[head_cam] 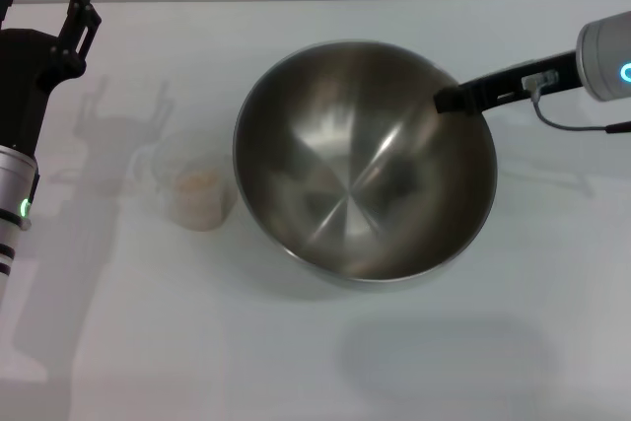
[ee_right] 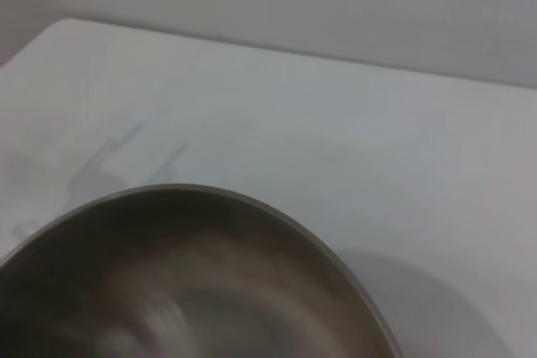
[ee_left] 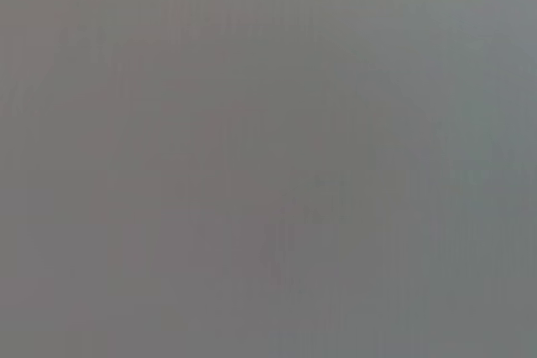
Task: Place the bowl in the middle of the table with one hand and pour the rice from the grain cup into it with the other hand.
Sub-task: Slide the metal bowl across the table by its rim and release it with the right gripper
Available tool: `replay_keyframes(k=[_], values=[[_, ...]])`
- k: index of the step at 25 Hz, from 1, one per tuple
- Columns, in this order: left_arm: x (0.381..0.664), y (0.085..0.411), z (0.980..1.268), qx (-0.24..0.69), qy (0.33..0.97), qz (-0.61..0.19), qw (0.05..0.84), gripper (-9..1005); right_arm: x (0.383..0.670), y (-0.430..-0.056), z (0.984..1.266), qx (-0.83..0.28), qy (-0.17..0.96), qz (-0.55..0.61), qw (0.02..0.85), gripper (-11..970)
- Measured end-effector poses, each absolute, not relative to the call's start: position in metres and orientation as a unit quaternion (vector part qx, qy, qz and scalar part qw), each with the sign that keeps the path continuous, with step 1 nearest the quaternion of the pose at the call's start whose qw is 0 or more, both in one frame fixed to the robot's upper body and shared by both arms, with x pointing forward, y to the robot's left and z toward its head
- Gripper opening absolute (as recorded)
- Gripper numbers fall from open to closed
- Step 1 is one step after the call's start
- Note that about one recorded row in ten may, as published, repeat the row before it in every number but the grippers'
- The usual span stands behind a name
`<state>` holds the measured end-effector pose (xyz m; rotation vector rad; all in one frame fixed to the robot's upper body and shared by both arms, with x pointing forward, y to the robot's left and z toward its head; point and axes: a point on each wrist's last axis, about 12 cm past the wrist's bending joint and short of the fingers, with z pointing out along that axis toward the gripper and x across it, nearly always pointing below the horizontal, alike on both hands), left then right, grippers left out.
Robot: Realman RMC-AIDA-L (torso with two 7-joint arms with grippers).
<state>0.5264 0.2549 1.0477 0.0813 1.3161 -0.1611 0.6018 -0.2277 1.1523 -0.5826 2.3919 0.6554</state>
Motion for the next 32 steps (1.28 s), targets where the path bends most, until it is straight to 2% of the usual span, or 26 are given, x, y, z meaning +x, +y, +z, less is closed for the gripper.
replay_keyframes(k=[17,32], values=[[0.525,0.255,1.047,0.039,0.612,-0.075,0.786,811,0.606,-0.225,1.133,-0.206,0.913,0.246,0.252,30],[0.524,0.255,1.047,0.038,0.61,-0.075,0.788,811,0.609,-0.221,1.136,-0.218,0.911,0.241,0.254,34]])
